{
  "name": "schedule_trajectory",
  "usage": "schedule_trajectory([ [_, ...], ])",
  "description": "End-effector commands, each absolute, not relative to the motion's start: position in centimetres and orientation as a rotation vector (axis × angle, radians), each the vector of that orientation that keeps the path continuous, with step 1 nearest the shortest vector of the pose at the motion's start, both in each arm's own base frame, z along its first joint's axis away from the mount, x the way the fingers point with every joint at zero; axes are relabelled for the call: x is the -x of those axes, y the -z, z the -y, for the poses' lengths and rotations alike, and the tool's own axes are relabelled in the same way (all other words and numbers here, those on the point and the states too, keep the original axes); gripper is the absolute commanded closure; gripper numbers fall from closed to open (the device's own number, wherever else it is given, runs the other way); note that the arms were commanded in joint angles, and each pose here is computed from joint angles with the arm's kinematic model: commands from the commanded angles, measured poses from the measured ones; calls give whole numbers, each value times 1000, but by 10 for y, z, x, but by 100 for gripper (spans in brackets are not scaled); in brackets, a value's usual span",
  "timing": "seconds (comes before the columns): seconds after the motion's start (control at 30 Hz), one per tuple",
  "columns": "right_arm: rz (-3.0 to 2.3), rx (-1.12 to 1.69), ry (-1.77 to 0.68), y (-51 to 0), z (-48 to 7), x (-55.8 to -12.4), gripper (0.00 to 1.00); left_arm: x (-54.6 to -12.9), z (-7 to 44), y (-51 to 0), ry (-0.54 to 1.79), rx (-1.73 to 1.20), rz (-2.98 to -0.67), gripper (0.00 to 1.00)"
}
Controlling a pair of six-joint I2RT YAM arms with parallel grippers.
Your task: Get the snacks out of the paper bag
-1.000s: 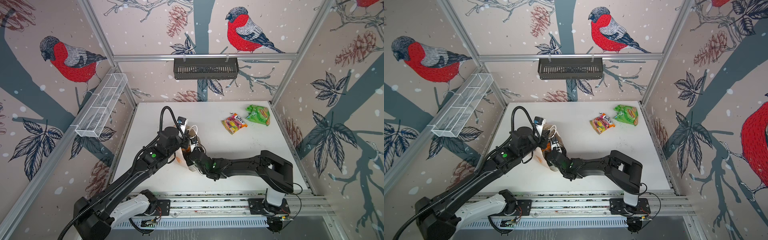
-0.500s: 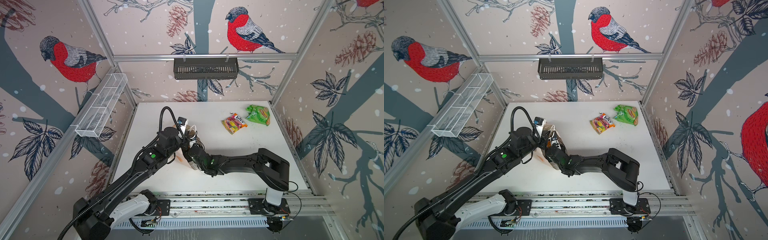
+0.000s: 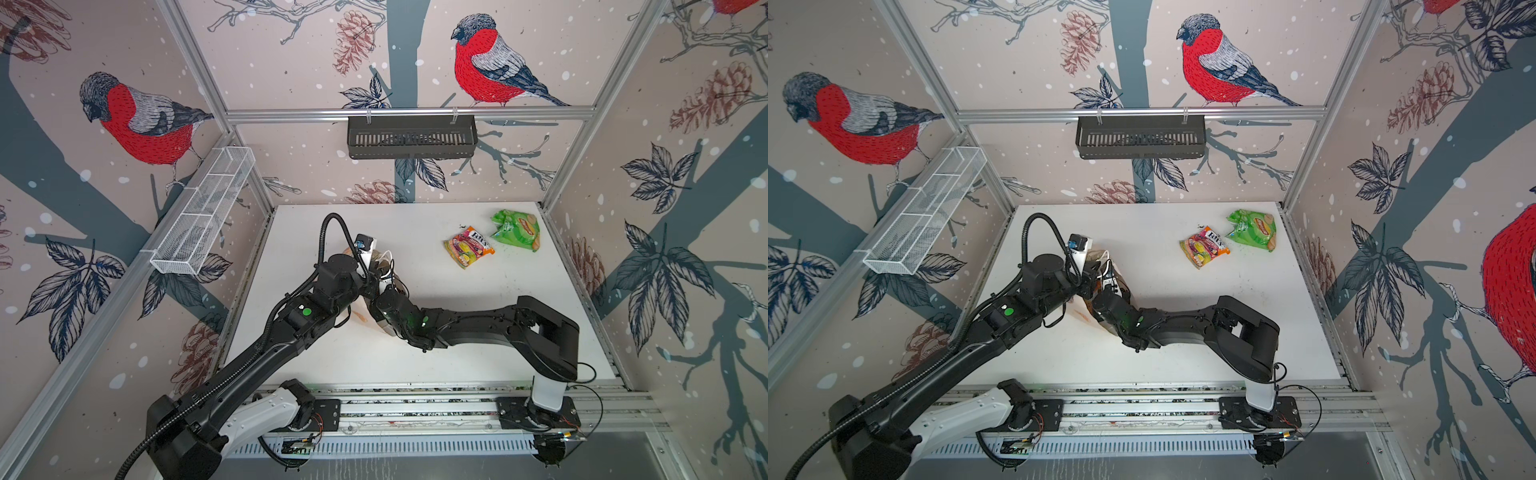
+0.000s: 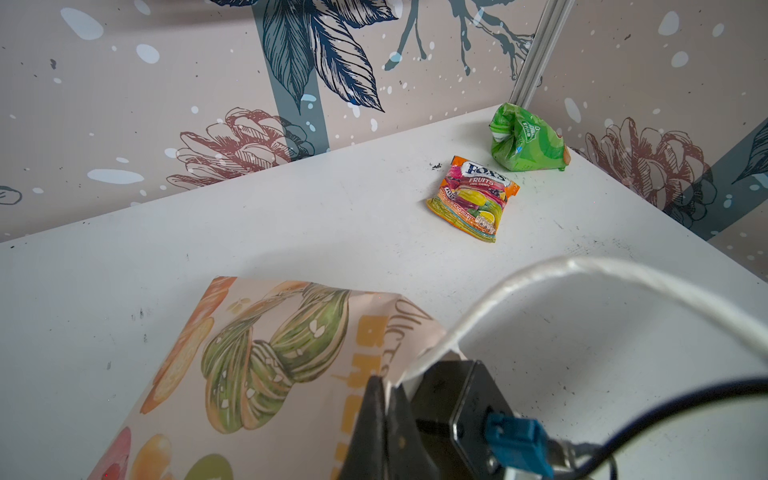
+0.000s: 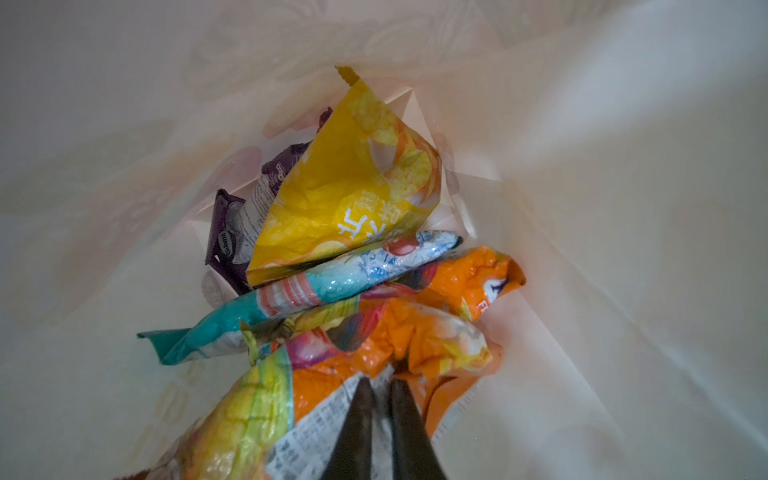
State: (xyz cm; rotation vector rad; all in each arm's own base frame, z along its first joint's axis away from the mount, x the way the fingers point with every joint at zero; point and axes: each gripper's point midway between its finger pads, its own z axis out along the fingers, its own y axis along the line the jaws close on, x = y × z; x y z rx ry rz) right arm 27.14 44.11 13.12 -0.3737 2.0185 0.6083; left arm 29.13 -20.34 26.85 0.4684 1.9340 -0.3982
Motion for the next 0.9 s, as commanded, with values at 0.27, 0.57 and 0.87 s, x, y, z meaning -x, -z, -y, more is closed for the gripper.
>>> schedule_trajectory([
  [0.27, -1989, 326, -560, -149, -426, -277, 99, -298, 201, -287, 387, -433, -1863, 100],
  [0.57, -1969, 309, -560, -168, -413, -274, 100, -298, 199, -288, 385, -429, -1860, 100],
  [0.87, -1962, 276, -588, -176, -403, -269, 100, -301, 196, -285, 363, -415, -1877, 100],
])
